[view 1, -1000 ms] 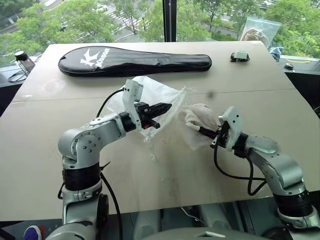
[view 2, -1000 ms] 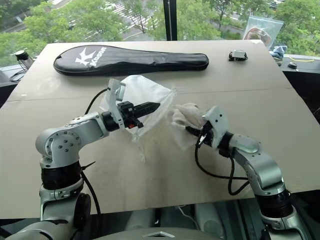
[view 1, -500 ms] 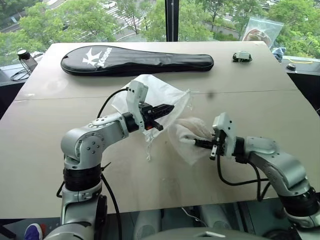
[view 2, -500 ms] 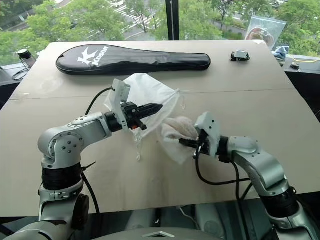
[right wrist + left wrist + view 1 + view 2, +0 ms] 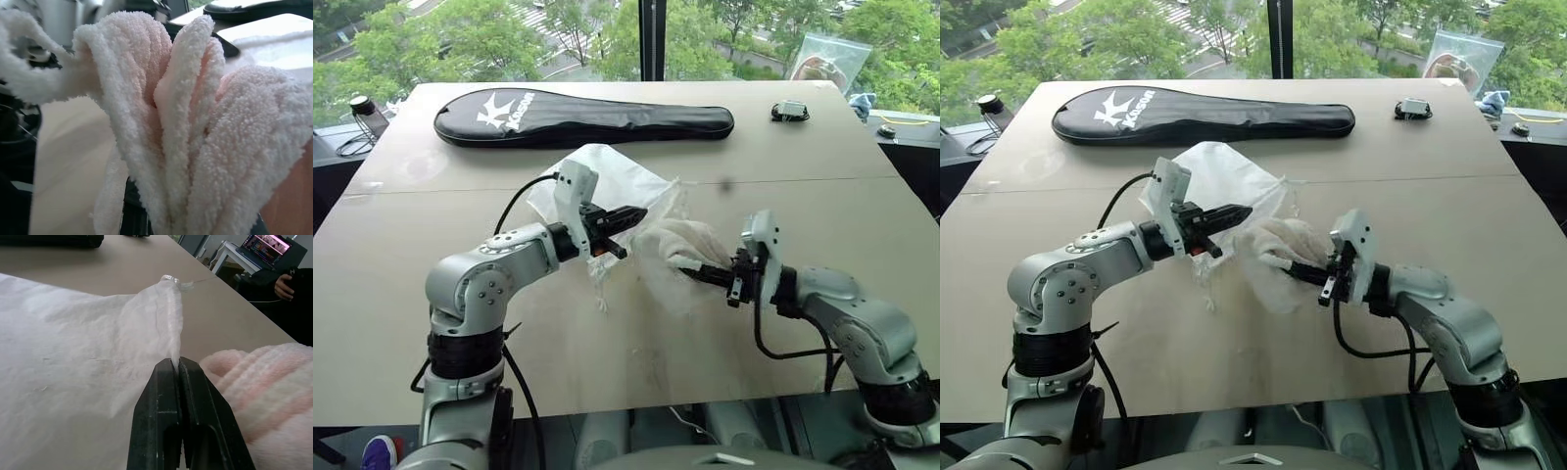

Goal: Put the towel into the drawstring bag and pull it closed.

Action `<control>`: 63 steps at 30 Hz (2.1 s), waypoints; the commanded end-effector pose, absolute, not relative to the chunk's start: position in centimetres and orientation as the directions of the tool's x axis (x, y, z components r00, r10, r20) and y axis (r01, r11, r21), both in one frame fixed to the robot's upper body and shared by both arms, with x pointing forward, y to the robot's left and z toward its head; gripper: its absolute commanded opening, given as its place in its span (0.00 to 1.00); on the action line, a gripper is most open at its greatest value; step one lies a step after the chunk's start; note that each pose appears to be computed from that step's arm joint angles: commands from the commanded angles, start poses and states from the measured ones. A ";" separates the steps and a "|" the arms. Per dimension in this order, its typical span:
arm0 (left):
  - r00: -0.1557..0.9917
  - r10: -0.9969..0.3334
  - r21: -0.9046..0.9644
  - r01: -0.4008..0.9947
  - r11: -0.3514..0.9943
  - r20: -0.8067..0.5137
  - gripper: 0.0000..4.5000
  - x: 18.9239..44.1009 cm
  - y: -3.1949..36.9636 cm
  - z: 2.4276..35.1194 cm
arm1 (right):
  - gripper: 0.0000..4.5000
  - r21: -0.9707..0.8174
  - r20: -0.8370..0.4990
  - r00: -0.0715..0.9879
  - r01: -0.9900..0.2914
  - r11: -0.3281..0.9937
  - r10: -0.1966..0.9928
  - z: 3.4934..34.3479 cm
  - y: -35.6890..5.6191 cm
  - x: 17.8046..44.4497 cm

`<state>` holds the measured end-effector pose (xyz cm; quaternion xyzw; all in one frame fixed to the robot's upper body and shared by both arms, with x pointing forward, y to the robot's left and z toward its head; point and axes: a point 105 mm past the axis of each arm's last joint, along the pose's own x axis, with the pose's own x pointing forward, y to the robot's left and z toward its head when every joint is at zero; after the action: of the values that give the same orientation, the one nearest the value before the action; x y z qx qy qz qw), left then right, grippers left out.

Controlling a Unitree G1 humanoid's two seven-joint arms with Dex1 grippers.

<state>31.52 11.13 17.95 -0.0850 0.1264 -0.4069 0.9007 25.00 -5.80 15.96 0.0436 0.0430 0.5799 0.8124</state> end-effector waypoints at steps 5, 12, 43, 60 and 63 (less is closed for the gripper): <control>0.630 -0.771 -0.214 0.744 0.633 -0.094 0.00 31.1 10.8 19.7 | 0.01 0.039 -0.032 0.338 -0.940 0.340 0.940 16.2 -5.3 25.6; 0.615 -0.784 -0.216 0.757 0.616 -0.081 0.00 30.8 10.5 19.9 | 0.01 -0.013 -0.105 0.517 -0.855 0.519 0.849 13.3 -4.5 30.7; 0.633 -0.773 -0.379 0.704 0.601 -0.050 0.00 30.3 11.9 19.3 | 0.01 0.514 0.325 0.466 -0.817 0.260 0.823 17.7 -1.6 32.5; 0.465 -0.882 -0.495 0.786 0.370 0.079 0.00 29.0 7.8 21.8 | 0.01 0.339 0.212 0.328 -0.908 0.245 0.921 16.9 1.9 30.5; 0.456 -0.886 -0.489 0.793 0.362 0.084 0.00 29.3 7.6 22.1 | 0.01 0.313 0.202 0.282 -0.926 0.211 0.938 16.7 2.0 29.7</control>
<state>29.52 7.96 20.93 -0.2393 0.1197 -0.4957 0.8263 30.70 1.60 14.94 0.2015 0.0520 0.5701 0.7948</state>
